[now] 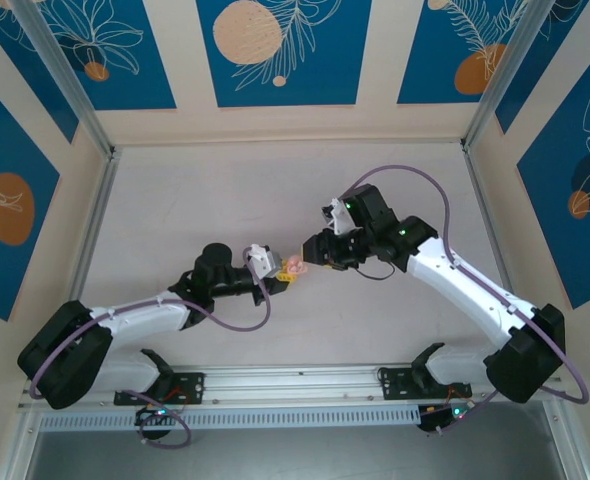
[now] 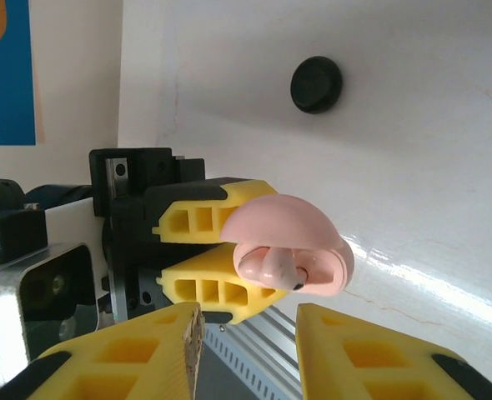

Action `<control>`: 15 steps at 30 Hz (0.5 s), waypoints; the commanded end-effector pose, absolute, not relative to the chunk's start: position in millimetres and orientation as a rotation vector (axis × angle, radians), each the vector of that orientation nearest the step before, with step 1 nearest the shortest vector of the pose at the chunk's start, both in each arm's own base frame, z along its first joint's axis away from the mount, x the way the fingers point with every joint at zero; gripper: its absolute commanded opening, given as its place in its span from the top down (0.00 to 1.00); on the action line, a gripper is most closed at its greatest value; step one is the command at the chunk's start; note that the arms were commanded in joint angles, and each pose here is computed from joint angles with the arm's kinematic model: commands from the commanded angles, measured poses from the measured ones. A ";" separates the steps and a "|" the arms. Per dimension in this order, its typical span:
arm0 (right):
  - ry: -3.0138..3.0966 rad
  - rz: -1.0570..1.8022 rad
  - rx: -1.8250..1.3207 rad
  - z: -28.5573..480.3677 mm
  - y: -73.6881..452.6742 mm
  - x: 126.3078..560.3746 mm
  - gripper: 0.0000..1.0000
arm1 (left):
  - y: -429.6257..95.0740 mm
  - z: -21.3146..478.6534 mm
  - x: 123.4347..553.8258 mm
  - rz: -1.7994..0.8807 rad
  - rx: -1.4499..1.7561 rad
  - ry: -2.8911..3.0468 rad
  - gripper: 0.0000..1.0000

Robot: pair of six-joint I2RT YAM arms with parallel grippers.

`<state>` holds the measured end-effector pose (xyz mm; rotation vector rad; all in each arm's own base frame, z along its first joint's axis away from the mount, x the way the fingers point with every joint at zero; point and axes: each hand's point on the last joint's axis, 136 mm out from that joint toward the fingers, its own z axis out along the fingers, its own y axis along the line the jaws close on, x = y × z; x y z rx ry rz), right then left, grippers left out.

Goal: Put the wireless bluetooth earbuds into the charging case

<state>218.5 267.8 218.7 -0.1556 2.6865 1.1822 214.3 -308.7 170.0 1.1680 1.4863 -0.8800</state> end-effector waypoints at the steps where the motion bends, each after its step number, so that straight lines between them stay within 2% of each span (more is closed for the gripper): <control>1: 2.701 1.231 -0.228 222.6 272.7 214.7 0.65 | -315.2 195.6 207.9 -0.902 1.182 1.381 0.87; 7: 2.720 1.253 -0.247 216.3 278.4 218.8 0.66 | -314.8 196.5 206.9 -0.904 1.184 1.379 0.87; 15: 2.752 1.278 -0.230 210.5 281.3 216.4 0.76 | -314.2 195.2 206.8 -0.900 1.185 1.386 0.87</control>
